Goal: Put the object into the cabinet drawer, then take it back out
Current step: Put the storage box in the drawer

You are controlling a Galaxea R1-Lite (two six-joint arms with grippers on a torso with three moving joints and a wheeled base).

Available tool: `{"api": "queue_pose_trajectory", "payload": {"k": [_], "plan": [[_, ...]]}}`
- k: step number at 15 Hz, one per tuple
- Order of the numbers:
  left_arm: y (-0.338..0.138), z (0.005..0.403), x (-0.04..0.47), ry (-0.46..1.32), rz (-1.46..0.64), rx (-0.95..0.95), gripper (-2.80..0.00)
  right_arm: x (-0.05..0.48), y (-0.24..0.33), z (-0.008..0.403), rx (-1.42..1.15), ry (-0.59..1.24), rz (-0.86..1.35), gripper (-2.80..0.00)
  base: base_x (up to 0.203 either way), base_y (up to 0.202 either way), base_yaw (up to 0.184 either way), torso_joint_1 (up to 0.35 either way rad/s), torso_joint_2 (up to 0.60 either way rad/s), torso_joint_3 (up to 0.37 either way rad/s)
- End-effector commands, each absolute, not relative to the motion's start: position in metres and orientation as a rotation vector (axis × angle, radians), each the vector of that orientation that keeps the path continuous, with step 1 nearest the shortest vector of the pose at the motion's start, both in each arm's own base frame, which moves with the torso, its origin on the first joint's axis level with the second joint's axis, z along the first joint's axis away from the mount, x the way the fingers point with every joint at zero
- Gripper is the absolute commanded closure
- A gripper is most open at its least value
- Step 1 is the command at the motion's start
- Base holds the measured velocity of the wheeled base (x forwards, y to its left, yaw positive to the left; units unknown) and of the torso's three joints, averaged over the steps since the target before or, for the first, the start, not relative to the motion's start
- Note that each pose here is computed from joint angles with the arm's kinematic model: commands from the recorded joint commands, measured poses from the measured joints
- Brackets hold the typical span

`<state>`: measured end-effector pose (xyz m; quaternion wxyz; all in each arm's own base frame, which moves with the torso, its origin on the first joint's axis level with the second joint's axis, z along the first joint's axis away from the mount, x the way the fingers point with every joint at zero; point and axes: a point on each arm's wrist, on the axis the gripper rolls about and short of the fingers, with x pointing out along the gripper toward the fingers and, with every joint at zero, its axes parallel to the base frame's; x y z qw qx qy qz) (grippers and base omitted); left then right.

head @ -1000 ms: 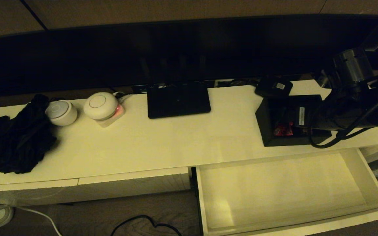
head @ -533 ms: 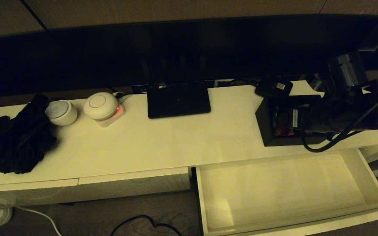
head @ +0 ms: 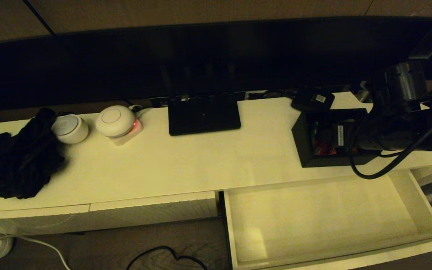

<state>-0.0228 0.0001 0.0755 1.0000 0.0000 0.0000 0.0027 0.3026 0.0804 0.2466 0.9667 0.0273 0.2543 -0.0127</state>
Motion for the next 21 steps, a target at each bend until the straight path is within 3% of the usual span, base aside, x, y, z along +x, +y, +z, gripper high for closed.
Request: {"api": "queue_pose_trajectory", "payload": {"k": [1,14,15,21], "plan": [[0.000,0.075,-0.023,0.003,0.006,0.000,0.00,0.297,0.076,0.245,-0.002,0.496,-0.020,-2.80,0.000,0.000,0.000,0.000,0.00,0.000],[0.000,0.075,-0.023,0.003,0.006,0.000,0.00,0.305,0.074,0.237,-0.048,0.475,-0.014,-2.80,0.000,0.000,0.000,0.000,0.00,0.000],[0.000,0.075,-0.023,0.003,0.006,0.000,0.00,0.306,0.074,0.236,-0.046,0.472,-0.014,0.00,0.000,0.000,0.000,0.000,0.00,0.000],[0.000,0.075,-0.023,0.003,0.006,0.000,0.00,0.306,0.074,0.234,-0.046,0.475,-0.013,0.00,0.000,0.000,0.000,0.000,0.00,0.000]]}}
